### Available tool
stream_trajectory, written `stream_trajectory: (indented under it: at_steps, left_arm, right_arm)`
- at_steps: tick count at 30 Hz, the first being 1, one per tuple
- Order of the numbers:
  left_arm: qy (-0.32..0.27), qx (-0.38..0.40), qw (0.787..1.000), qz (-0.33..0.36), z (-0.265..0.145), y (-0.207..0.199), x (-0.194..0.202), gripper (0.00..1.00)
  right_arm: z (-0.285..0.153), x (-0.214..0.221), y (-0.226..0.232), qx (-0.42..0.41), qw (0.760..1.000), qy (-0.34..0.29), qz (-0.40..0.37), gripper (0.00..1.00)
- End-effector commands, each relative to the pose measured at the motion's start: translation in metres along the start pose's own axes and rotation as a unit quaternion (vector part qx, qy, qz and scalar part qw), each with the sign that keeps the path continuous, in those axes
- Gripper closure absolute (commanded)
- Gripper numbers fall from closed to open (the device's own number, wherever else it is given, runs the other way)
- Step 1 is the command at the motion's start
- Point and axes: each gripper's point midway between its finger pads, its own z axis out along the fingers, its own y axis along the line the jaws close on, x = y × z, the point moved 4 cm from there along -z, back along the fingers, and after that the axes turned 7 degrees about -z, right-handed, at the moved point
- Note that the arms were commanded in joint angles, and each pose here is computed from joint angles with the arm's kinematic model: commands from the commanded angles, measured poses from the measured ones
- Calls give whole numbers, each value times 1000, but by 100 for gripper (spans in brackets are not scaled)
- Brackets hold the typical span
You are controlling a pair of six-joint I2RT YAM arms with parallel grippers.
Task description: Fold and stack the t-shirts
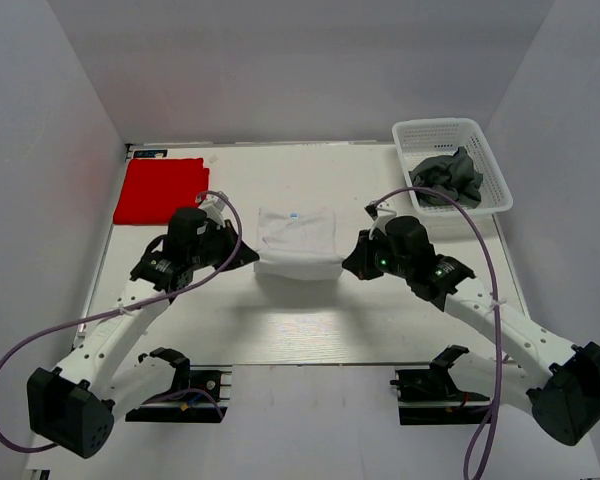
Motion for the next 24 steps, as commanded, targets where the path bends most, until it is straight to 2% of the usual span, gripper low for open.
stream_trajectory:
  at_steps: [1,6,13,24]
  left_arm:
    - [-64,-13,998,10,-4,-13,-32,100]
    - [-73,-21,997,-1,13,-17,-56,100]
    - [-109,-91,990,-18,43,-3,-93,100]
    - [-106,-174,979,-15,109,19,-138,100]
  right_arm:
    - [0,-26,-3,17,999,-28,-12,100]
    - [8,-53,-17,69,996,-52,-8,100]
    - [37,-65,-46,109,994,-26,7,100]
    - [87,-116,-77,75,997,-30,14,100]
